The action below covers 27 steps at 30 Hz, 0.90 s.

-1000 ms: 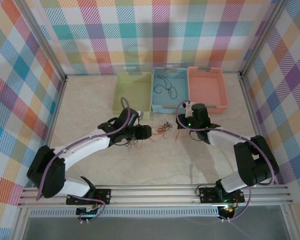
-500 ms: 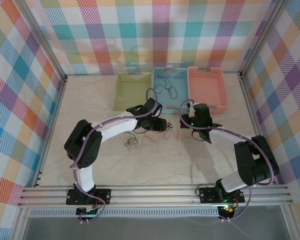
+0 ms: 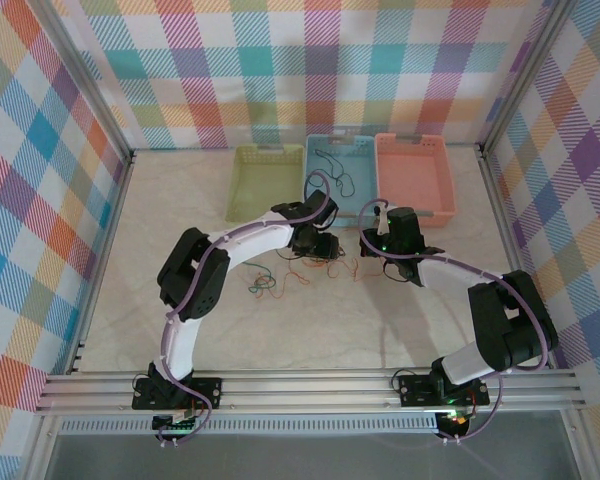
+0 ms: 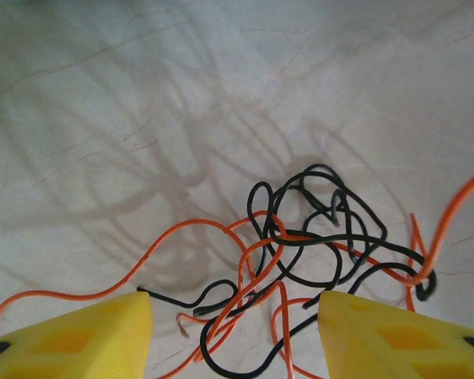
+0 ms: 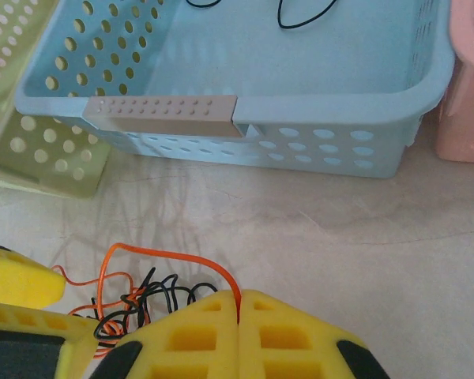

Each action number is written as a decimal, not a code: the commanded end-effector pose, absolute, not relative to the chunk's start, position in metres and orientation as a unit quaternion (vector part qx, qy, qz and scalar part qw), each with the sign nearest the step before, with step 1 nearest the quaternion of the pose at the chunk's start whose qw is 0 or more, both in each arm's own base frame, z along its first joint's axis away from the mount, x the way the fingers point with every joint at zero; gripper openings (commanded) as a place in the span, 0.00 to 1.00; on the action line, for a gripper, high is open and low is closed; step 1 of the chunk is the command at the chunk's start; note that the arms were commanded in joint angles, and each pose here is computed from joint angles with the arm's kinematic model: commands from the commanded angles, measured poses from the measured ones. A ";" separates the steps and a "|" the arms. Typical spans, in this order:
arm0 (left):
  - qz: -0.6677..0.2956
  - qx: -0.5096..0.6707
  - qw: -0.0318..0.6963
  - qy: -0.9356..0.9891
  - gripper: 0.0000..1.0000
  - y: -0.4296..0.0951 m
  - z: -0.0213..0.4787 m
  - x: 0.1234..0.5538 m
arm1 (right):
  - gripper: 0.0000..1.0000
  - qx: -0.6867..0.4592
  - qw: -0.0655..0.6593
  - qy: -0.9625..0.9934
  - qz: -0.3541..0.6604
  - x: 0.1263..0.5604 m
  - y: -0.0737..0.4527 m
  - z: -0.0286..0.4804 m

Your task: Untangle the cables

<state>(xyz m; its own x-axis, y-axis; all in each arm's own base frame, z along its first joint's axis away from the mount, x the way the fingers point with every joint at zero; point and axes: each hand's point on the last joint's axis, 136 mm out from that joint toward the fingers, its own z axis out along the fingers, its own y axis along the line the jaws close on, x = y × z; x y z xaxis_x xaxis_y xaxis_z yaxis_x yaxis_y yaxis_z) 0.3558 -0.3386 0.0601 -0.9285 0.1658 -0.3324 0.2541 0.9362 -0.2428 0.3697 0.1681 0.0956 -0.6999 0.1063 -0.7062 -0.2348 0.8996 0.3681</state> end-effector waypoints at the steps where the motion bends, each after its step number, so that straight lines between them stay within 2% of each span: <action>1: -0.148 0.110 0.131 0.974 0.55 -0.348 0.056 0.349 | 0.00 -0.028 0.391 0.893 0.221 0.377 0.166 0.101; 5: -0.146 0.109 0.124 0.975 0.48 -0.350 0.050 0.350 | 0.00 -0.028 0.392 0.893 0.220 0.377 0.166 0.101; 12: -0.166 0.112 0.121 0.972 0.18 -0.355 0.054 0.346 | 0.00 -0.028 0.393 0.892 0.220 0.377 0.166 0.102; 17: -0.169 0.109 0.132 0.971 0.03 -0.348 0.065 0.342 | 0.00 -0.024 0.395 0.893 0.216 0.378 0.164 0.102; 20: -0.159 0.105 0.146 0.971 0.00 -0.338 0.074 0.339 | 0.00 -0.021 0.398 0.892 0.212 0.378 0.162 0.103; 27: -0.114 0.085 0.184 0.973 0.00 -0.294 0.089 0.324 | 0.00 -0.005 0.409 0.891 0.196 0.378 0.153 0.105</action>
<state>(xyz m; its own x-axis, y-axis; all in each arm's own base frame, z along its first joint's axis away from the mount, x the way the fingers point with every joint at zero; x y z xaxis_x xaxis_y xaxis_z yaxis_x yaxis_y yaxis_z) 0.3292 -0.3108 0.0708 -0.9347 0.1436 -0.3252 0.2268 0.9454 -0.2341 0.3732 0.1613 0.0951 -0.6906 0.1193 -0.7134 -0.2016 0.9155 0.3482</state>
